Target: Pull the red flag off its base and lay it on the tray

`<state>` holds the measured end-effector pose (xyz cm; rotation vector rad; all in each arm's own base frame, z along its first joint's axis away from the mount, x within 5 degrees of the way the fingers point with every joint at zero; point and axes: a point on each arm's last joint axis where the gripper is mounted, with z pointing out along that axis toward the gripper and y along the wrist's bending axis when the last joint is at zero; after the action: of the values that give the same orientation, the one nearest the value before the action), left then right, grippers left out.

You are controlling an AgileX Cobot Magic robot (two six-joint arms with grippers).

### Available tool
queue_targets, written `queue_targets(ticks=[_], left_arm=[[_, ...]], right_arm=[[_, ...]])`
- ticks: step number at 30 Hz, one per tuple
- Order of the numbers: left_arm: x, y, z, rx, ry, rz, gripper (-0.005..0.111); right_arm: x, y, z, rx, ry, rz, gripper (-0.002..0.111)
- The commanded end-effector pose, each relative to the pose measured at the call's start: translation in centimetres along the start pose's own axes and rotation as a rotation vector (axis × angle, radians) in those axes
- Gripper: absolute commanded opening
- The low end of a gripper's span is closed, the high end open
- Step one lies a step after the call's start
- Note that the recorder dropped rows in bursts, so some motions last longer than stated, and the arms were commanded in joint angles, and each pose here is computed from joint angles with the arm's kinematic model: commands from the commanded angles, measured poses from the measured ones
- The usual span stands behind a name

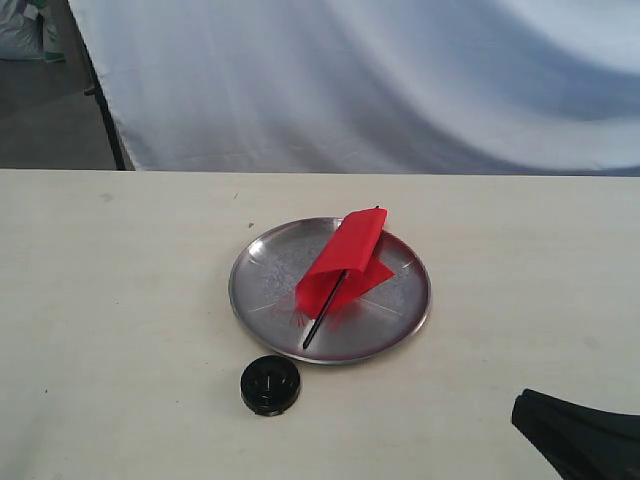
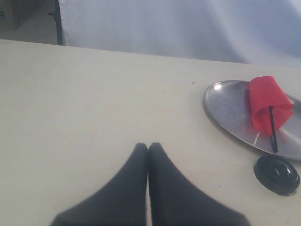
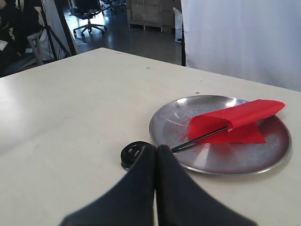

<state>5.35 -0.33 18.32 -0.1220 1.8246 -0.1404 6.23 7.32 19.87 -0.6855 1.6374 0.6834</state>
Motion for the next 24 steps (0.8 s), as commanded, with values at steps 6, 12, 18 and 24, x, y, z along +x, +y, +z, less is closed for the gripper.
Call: queue_targets(ticks=[6,12,18,24], left_arm=[[0.1,0.0,0.0,0.000,-0.002,-0.012,0.000],[0.1,0.0,0.0,0.000,-0.002,-0.012,0.000],[0.1,0.0,0.0,0.000,-0.002,-0.012,0.000],[0.1,0.0,0.0,0.000,-0.002,-0.012,0.000]], right_arm=[[-1.1,-0.6,-1.5,0.062,-0.150,0.012,0.000],[-1.9,-0.9,-2.9,0.104,-0.290,0.014,0.000],[-2.5,-1.0,-4.3,0.138,-0.415,0.010,0.000],[-2.8,-1.0,-5.0,0.150,-0.476,0.006,0.000]])
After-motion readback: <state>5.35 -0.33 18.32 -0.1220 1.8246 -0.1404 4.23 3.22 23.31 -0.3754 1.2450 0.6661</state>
